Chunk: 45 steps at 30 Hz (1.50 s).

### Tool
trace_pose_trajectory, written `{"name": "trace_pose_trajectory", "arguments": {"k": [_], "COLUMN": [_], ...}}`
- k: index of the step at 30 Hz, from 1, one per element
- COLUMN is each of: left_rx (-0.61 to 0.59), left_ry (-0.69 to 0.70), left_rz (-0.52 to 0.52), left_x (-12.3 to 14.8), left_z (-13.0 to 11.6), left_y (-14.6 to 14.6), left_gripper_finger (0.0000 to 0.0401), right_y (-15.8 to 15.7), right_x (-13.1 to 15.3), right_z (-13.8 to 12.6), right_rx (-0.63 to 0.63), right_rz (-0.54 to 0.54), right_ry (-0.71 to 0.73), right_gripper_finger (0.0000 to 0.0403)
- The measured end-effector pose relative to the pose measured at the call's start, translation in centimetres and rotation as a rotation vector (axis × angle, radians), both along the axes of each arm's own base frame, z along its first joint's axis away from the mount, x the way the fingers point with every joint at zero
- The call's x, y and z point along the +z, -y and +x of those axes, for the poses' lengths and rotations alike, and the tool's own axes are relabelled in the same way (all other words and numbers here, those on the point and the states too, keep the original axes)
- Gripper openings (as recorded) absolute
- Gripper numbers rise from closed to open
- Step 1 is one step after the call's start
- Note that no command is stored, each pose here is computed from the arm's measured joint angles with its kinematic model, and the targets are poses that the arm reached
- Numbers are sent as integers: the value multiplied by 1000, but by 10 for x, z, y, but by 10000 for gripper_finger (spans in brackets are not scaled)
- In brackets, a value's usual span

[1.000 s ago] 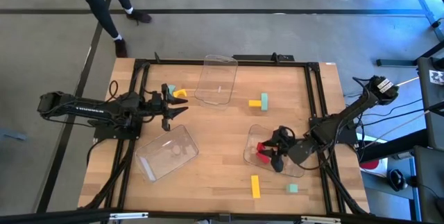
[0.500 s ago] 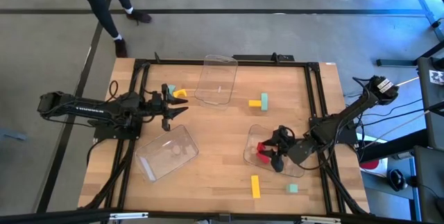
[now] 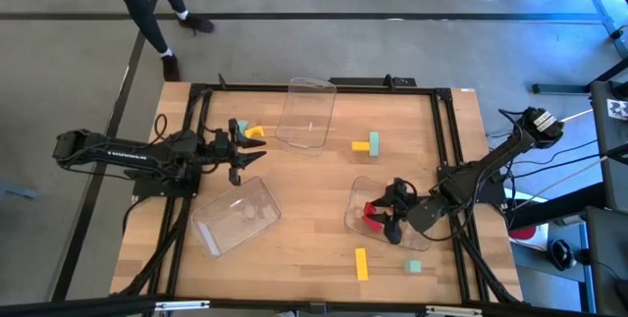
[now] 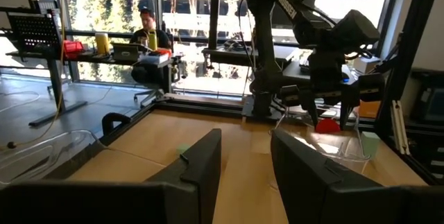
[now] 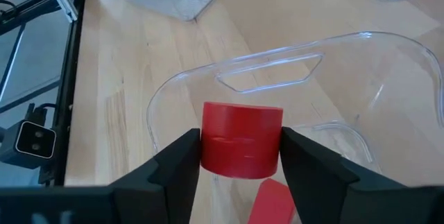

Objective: Sort & place blocks by color
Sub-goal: Put the the red block into the bottom right transparent bin, then put the top left blue into the top transparent bin

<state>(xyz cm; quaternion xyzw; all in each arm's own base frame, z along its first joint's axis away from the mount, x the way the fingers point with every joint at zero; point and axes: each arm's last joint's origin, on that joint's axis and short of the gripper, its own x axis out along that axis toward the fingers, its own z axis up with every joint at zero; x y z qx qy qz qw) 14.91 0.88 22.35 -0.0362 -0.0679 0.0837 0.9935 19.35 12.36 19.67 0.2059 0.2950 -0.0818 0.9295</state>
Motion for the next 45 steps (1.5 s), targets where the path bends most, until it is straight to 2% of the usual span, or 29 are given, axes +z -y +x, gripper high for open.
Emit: {"name": "trace_pose_trajectory", "arguments": {"k": [17,27,32,35,39,45], "left_rx": [0,0,-1,0,0,-1], "left_ry": [0,1,1,1,1,-2], "left_rz": [-3,-3,-3,-3,-3,-3], "left_x": [0,0,0,0,0,0], "left_z": [0,0,0,0,0,0], "left_y": [0,0,0,0,0,0], "left_gripper_finger": [119,119,119,119,119,119], "right_y": [0,1,0,0,3,35], "right_x": [0,-1,-1,2,14,41], "right_z": [0,-1,-1,1,4,-2], "right_rx": [1,1,35,18,46,-12], "right_rz": [-3,-12,-37,-45,-131,-181], "right_ry": [-3,-15,-21,25,111,191], "right_gripper_finger": [196,264,270,270,270,270]}}
